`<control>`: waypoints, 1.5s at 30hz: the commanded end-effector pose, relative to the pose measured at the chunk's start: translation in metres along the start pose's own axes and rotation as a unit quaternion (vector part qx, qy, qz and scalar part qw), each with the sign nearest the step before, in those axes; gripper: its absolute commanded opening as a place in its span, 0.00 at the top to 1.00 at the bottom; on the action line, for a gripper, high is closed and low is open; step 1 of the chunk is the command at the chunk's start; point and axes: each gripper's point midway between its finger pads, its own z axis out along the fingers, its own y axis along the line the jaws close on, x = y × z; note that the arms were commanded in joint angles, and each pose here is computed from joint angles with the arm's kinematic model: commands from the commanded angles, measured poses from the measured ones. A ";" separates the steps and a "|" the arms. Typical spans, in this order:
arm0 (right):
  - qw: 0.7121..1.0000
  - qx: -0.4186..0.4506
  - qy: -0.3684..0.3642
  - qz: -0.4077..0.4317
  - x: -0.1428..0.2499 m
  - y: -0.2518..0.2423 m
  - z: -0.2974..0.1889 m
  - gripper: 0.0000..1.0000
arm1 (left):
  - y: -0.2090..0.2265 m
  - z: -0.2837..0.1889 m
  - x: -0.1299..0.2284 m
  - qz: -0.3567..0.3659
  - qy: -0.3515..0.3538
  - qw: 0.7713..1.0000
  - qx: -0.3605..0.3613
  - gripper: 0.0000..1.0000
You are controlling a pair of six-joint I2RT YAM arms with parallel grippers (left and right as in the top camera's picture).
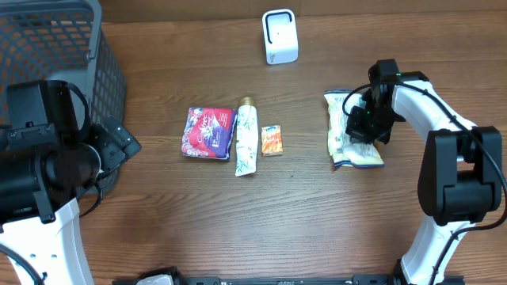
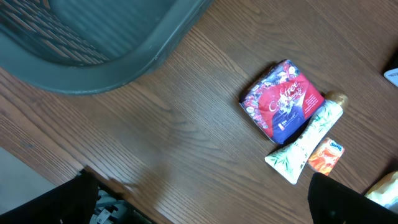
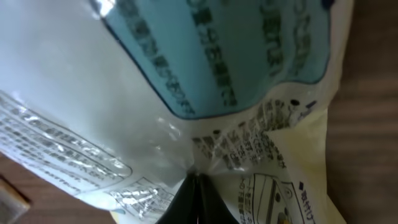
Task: Scan the item barcode
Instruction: 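Lower the packet onto the table and open the right gripper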
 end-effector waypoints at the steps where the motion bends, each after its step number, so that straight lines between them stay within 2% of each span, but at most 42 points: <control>1: 1.000 0.013 0.006 0.008 0.012 0.001 -0.019 0.96 | 0.002 0.002 -0.001 -0.010 -0.001 1.000 -0.006 0.00; 8: 0.993 -0.036 -0.108 -0.022 -0.010 0.030 -0.090 0.96 | 0.002 0.002 -0.001 -0.010 -0.001 1.000 -0.006 0.00; 11: 0.985 -0.058 -0.159 -0.035 -0.031 0.041 -0.101 0.96 | 0.002 0.002 -0.001 -0.010 -0.001 1.000 -0.006 0.00; 15: 0.979 -0.072 -0.189 -0.039 -0.048 0.047 -0.094 0.95 | 0.002 0.002 -0.001 -0.010 -0.001 1.000 -0.006 0.00; 22: 0.979 -0.067 -0.188 -0.031 -0.050 0.037 -0.044 0.95 | 0.002 0.002 -0.001 -0.010 -0.001 1.000 -0.006 0.00; 25: 0.980 -0.058 -0.186 -0.029 -0.049 0.029 -0.027 0.89 | 0.002 0.002 -0.001 -0.010 -0.001 1.000 -0.006 0.00; 28: 0.983 -0.051 -0.172 -0.026 -0.044 0.025 -0.021 0.89 | 0.002 0.002 -0.001 -0.010 -0.001 1.000 -0.006 0.00; 33: 0.987 -0.042 -0.153 -0.021 -0.036 0.025 -0.043 0.89 | 0.002 0.002 -0.001 -0.010 -0.001 1.000 -0.006 0.00; 40: 0.990 -0.024 -0.127 -0.050 -0.016 0.033 -0.120 0.87 | 0.002 0.002 -0.001 -0.010 -0.001 1.000 -0.006 0.00; 45: 0.997 0.000 -0.065 -0.040 0.016 0.024 -0.120 0.85 | 0.002 0.002 -0.001 -0.010 -0.001 1.000 -0.006 0.00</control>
